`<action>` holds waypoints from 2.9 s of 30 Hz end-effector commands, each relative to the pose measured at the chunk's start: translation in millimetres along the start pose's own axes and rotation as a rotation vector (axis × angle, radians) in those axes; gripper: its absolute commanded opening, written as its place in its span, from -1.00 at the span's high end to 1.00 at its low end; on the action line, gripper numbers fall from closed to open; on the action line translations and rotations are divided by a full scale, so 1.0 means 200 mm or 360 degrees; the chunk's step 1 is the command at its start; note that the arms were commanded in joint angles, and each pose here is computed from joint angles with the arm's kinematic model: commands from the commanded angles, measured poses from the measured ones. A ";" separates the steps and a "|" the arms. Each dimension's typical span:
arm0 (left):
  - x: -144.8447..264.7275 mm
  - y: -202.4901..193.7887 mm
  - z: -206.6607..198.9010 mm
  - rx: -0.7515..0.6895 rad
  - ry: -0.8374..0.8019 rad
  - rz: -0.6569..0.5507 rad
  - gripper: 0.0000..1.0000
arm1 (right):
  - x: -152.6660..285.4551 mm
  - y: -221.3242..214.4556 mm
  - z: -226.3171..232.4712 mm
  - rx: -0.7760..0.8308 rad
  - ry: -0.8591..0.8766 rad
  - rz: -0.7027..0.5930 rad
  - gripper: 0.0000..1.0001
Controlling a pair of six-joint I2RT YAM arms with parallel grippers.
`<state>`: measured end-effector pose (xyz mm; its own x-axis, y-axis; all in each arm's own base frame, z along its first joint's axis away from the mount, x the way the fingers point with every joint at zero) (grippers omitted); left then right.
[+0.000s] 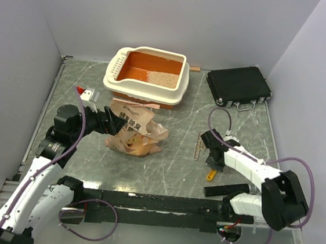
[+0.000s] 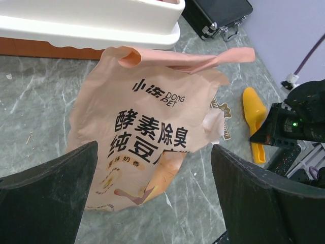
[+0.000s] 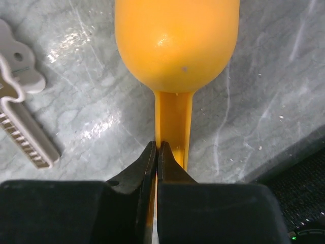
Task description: Fill the litter box with clean litter
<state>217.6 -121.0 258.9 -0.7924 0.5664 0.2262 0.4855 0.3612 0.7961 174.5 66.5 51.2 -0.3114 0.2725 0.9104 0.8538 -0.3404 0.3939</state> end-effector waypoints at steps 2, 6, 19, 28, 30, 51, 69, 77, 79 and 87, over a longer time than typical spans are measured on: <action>0.02 0.03 -0.11 -0.0031 -0.0234 -0.0042 -0.94 | 0.18 0.11 -0.01 0.0019 0.0110 -0.0232 1.00; 0.09 0.02 -0.29 -0.0004 -0.0628 -0.0046 -0.94 | 0.48 0.21 0.09 0.0227 0.0454 -0.0455 1.00; 0.23 -0.03 -0.49 -0.0407 -0.1148 0.0112 -0.94 | 1.36 -0.04 0.23 0.1103 0.2130 -0.0418 1.00; 0.34 -0.09 -0.57 -0.0726 -0.1359 0.0068 -0.94 | 1.60 -0.30 0.14 0.1305 0.2991 -0.0001 1.00; 0.36 -0.11 -0.58 -0.0757 -0.1397 0.0063 -0.94 | 1.61 -0.34 0.12 0.1260 0.3076 0.0120 1.00; 0.46 -0.18 -0.64 -0.0861 -0.1619 0.0090 -0.93 | 1.68 -0.48 0.26 0.1495 0.3219 0.0393 1.00; 0.46 -0.19 -0.66 -0.0839 -0.1732 0.0155 -0.82 | 1.58 -0.52 0.34 0.1490 0.3220 0.0477 1.00; 0.45 -0.19 -0.66 -0.0840 -0.1731 0.0156 -0.65 | 1.56 -0.53 0.35 0.1472 0.3243 0.0486 1.00; 0.44 -0.19 -0.66 -0.0833 -0.1724 0.0156 -0.56 | 1.54 -0.54 0.35 0.1460 0.3233 0.0498 1.00; 0.43 -0.20 -0.66 -0.0824 -0.1734 0.0178 -0.05 | 1.53 -0.56 0.34 0.1432 0.3264 0.0524 1.00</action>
<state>84.8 -182.9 306.8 0.0546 0.9963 -0.0669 0.1895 0.0555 0.9803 16.7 249.5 265.7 0.4441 -0.8940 0.0602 0.7078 0.3912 0.5883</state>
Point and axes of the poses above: each gripper's point midway between its finger pads, its own x axis back along the fingers, its own z axis along the line the jaws close on, y = z × x, the point moved 4 cm from there along x, back along the fingers, and after that the axes turned 8 degrees about x, right-handed, at the moved point
